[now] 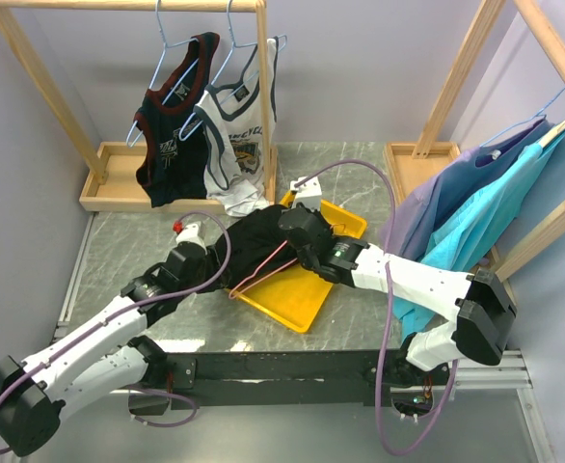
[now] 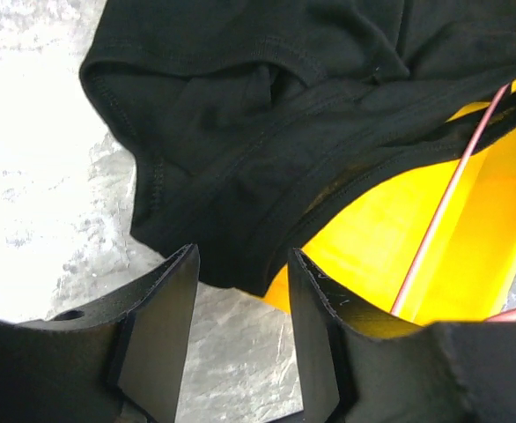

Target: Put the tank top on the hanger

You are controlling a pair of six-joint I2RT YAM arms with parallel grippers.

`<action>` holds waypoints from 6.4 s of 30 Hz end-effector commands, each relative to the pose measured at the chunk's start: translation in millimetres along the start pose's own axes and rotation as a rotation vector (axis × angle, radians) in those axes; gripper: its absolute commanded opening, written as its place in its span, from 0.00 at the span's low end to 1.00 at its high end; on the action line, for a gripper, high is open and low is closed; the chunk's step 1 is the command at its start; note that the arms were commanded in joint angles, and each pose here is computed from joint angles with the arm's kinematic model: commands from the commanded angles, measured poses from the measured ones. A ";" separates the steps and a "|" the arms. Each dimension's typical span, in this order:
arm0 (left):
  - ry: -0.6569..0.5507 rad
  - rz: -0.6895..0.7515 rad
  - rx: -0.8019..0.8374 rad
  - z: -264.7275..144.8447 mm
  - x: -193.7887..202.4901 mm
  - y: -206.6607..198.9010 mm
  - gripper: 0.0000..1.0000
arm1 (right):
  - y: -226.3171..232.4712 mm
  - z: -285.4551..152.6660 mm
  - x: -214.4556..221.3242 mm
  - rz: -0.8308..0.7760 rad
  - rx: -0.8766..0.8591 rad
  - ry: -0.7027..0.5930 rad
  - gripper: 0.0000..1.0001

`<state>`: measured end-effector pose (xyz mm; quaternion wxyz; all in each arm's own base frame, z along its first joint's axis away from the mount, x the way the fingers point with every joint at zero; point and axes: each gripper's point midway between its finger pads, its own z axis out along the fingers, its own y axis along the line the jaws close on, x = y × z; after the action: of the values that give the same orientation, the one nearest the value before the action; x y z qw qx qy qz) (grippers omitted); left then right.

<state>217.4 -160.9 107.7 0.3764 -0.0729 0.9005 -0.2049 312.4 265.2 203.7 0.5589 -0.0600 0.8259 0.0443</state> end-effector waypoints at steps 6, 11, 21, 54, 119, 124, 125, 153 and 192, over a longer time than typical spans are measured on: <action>0.002 0.045 0.004 10.6 -4.1 -9.7 0.48 | 2.9 -5.1 -32.3 0.068 0.013 -0.069 0.00; 0.009 0.068 0.009 14.5 -3.8 -15.4 0.47 | 3.5 -4.1 -32.4 0.069 0.017 -0.066 0.00; -0.021 0.070 0.001 11.8 -14.0 -20.6 0.17 | 0.4 -2.4 -30.9 0.060 0.048 -0.060 0.00; -0.090 0.011 0.171 -50.4 -44.2 -51.6 0.01 | -25.8 26.1 -57.2 0.056 0.359 -0.098 0.00; -0.048 0.627 0.409 -71.1 -106.3 -139.2 0.47 | 2.6 -60.2 -170.3 -0.012 0.118 -0.203 0.00; -0.107 0.601 0.440 -69.8 -111.5 -146.1 0.37 | 2.3 -62.6 -173.9 -0.009 0.112 -0.206 0.00; -0.105 0.599 0.441 -67.8 -108.7 -144.6 0.36 | 2.3 -63.3 -175.9 -0.009 0.111 -0.208 0.00; -0.354 0.337 0.524 -81.0 -107.8 -134.9 0.01 | 41.3 -81.4 -172.9 -0.007 -0.198 -0.210 0.82; -0.811 0.242 0.214 -367.9 -266.2 -74.9 0.01 | 4.2 -113.1 -183.7 0.157 -0.206 -0.280 0.99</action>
<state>151.2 -62.7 544.5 0.7187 0.0366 0.6556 -0.2288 271.9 261.7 404.9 0.6453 -0.0656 0.7422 0.1687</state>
